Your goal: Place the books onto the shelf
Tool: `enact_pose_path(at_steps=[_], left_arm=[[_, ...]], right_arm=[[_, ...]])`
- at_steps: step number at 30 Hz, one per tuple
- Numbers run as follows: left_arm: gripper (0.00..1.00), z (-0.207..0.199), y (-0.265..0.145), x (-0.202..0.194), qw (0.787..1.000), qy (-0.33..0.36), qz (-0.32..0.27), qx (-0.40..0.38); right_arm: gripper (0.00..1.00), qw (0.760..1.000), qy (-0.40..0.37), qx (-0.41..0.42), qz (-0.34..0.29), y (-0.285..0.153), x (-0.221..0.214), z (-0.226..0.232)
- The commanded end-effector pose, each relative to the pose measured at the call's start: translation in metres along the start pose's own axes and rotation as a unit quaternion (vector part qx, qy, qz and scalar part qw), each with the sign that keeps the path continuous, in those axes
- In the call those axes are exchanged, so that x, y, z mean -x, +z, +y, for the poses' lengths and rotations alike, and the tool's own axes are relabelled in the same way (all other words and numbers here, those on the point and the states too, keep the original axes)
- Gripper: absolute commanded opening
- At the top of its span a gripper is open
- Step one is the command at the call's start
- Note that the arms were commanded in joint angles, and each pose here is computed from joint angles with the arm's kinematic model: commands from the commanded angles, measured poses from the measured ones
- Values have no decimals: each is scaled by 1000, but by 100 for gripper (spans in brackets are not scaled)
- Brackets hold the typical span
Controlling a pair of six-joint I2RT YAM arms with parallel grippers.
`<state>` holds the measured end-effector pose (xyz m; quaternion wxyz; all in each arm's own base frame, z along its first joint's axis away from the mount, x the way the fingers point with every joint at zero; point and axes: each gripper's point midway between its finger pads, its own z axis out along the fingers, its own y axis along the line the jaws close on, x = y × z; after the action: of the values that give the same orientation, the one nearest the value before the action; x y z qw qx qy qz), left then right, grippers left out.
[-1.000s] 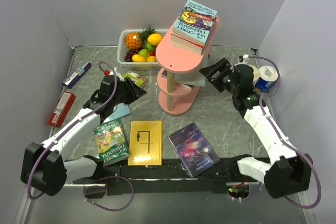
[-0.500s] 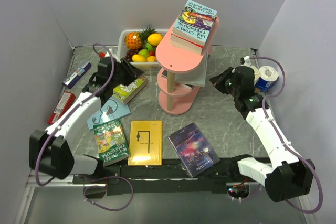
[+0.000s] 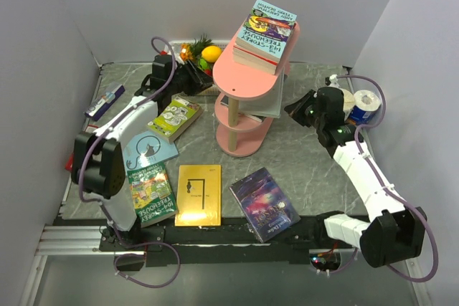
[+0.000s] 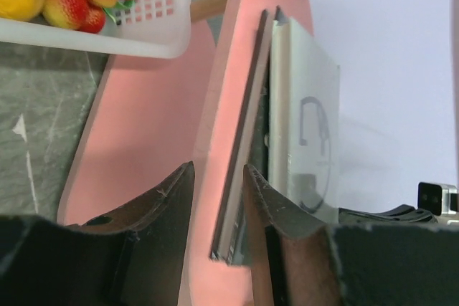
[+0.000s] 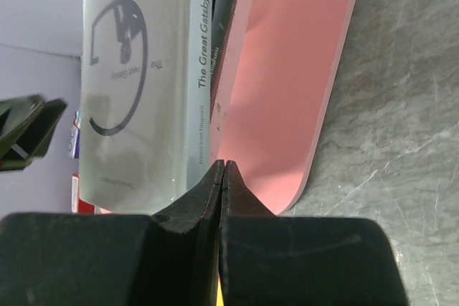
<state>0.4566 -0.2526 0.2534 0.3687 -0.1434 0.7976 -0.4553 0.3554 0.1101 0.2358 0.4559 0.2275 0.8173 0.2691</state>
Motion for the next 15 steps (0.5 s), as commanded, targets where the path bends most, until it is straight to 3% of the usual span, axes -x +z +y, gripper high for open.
enact_pose_path(at_steps=[1,15], left_arm=[[40,-35,9,8,997,3,16,-74],[39,-40,23,6,994,-12,41,-104]], right_arm=[[0,999,-10,34,-18,-1,18,25],[0,997,-30,63,15,5,-3,44]])
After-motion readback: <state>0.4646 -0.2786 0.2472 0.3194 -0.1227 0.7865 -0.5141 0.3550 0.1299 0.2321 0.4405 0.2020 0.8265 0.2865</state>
